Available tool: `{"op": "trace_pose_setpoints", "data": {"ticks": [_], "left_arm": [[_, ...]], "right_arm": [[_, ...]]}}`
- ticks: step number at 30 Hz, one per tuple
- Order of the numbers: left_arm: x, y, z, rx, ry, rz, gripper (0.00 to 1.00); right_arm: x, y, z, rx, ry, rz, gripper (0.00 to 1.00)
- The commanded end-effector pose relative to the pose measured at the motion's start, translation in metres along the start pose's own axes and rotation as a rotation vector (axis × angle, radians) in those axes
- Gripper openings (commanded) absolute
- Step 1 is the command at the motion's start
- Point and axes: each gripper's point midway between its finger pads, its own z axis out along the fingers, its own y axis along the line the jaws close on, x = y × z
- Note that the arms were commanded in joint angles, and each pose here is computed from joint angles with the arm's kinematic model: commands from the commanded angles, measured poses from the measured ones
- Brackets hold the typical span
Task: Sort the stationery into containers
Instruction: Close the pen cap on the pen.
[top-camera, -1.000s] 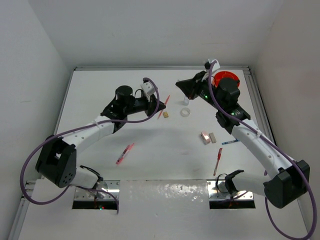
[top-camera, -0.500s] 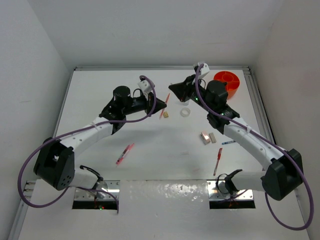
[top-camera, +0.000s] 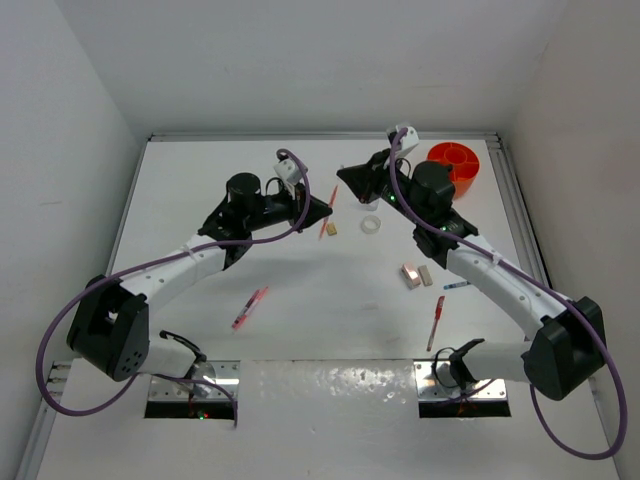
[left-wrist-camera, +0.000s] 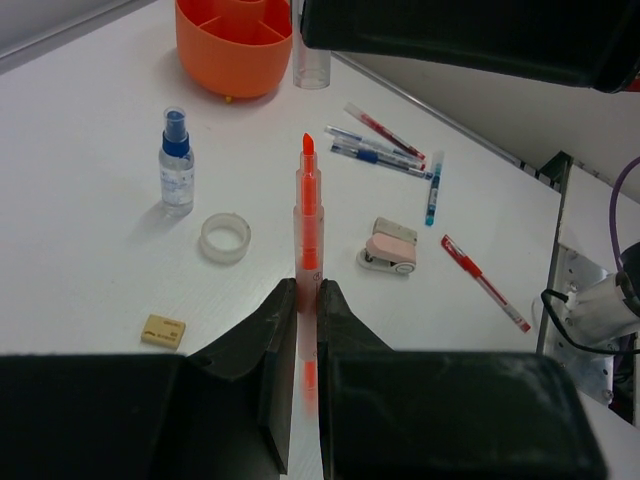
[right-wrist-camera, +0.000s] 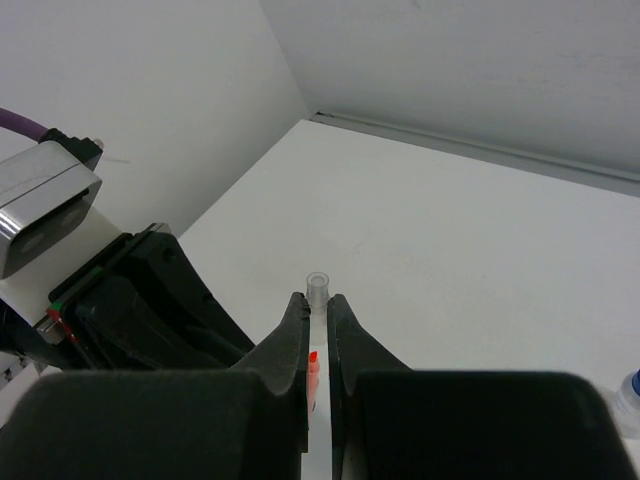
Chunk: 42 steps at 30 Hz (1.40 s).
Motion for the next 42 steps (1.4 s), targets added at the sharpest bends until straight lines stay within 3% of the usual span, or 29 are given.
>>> {"op": "trace_pose_setpoints", "data": {"ticks": [1, 28, 42], "left_arm": [[-0.026, -0.003, -0.005, -0.003, -0.08, 0.033, 0.0], [-0.023, -0.003, -0.005, -0.018, -0.076, 0.041, 0.0], [-0.018, -0.002, -0.007, -0.031, -0.06, 0.026, 0.0]], "right_arm": [[-0.009, 0.006, -0.003, -0.01, -0.036, 0.005, 0.0], [0.008, 0.005, 0.006, -0.004, -0.008, 0.031, 0.0], [-0.016, 0.016, 0.01, -0.043, -0.06, 0.01, 0.0]]}}
